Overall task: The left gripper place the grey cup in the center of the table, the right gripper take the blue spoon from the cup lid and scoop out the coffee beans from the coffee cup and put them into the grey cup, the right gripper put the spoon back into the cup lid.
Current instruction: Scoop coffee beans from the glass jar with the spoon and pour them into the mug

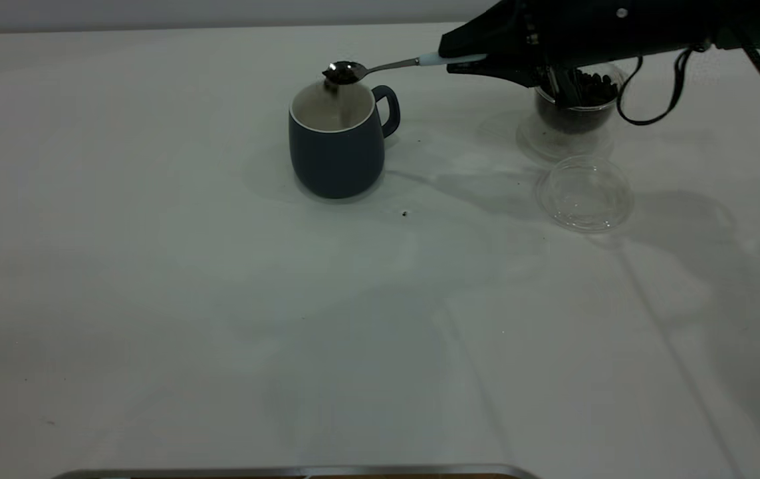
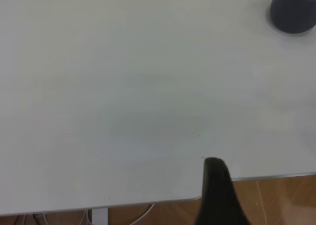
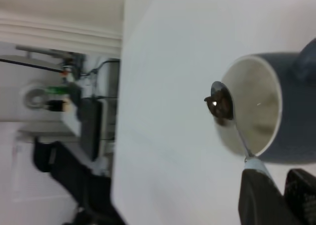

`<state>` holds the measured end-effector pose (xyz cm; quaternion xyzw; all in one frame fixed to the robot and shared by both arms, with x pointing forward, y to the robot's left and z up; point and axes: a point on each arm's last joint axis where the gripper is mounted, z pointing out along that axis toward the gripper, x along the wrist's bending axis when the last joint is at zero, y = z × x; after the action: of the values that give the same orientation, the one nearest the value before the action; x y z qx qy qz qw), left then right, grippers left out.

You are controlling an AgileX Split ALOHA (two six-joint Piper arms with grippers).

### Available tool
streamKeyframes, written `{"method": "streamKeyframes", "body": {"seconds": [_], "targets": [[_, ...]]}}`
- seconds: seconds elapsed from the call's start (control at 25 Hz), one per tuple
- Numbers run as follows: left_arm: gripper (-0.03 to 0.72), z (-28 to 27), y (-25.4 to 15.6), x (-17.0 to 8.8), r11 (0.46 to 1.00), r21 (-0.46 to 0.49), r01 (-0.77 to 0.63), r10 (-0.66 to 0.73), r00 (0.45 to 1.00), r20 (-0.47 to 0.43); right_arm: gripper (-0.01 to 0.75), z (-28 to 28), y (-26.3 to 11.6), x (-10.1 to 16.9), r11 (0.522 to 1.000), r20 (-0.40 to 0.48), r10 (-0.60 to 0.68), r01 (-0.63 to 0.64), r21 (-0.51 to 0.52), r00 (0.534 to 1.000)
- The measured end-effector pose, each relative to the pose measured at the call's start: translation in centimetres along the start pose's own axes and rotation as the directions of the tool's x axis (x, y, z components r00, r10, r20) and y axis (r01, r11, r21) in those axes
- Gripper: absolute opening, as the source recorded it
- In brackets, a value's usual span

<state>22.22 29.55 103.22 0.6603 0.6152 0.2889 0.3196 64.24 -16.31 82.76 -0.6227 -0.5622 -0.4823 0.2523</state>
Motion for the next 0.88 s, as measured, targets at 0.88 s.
{"method": "streamKeyframes", "body": {"seconds": [0.88], "targets": [[0.548, 0.0, 0.0, 0.0, 1.0, 0.0, 0.0, 0.0, 1.0, 0.0, 0.105, -2.4, -0.5, 0.8, 0.884, -0.01, -0.467, 0.467, -0.021, 0.884]]}}
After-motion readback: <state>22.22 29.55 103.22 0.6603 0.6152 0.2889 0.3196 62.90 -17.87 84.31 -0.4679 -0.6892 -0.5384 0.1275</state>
